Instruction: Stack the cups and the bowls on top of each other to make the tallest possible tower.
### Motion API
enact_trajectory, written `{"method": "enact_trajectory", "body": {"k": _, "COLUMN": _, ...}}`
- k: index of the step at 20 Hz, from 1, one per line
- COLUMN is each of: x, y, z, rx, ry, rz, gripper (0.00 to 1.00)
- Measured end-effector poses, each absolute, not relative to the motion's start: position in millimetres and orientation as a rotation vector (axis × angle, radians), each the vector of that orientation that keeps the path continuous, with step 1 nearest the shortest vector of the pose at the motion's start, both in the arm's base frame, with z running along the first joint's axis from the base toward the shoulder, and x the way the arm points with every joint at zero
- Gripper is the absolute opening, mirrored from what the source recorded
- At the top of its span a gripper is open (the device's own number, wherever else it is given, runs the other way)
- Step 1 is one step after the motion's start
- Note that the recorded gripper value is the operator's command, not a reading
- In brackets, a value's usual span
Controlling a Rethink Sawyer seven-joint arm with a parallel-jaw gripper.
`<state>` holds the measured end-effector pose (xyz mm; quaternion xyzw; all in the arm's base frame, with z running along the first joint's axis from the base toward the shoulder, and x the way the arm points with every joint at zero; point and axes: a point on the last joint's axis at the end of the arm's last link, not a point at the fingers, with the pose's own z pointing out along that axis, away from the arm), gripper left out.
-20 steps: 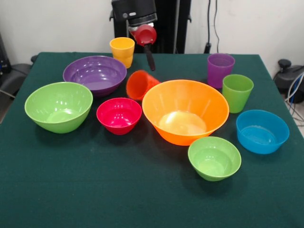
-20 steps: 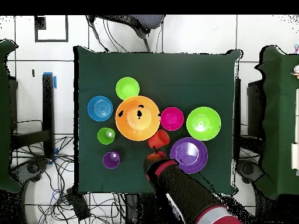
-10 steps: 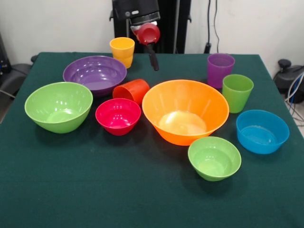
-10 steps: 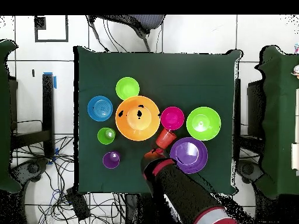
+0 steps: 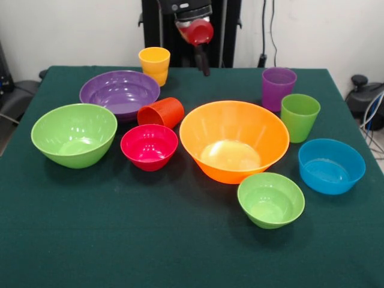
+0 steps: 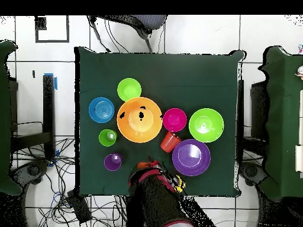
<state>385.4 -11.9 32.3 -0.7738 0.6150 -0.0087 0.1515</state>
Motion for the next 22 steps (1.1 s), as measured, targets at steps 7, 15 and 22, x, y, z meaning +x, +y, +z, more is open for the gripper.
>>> {"method": "enact_trajectory", "body": {"k": 7, "x": 359, "y": 3, "z": 56, "rx": -2.208, "ry": 1.759, "rz": 0.196, "gripper": 1.0}}
{"method": "enact_trajectory", "body": {"k": 15, "x": 327, "y": -18, "z": 75, "rx": -1.873, "ry": 2.15, "rz": 0.147, "gripper": 1.0}}
{"method": "enact_trajectory", "body": {"k": 22, "x": 290, "y": -48, "z": 64, "rx": -1.207, "ry": 2.64, "rz": 0.135, "gripper": 1.0}}
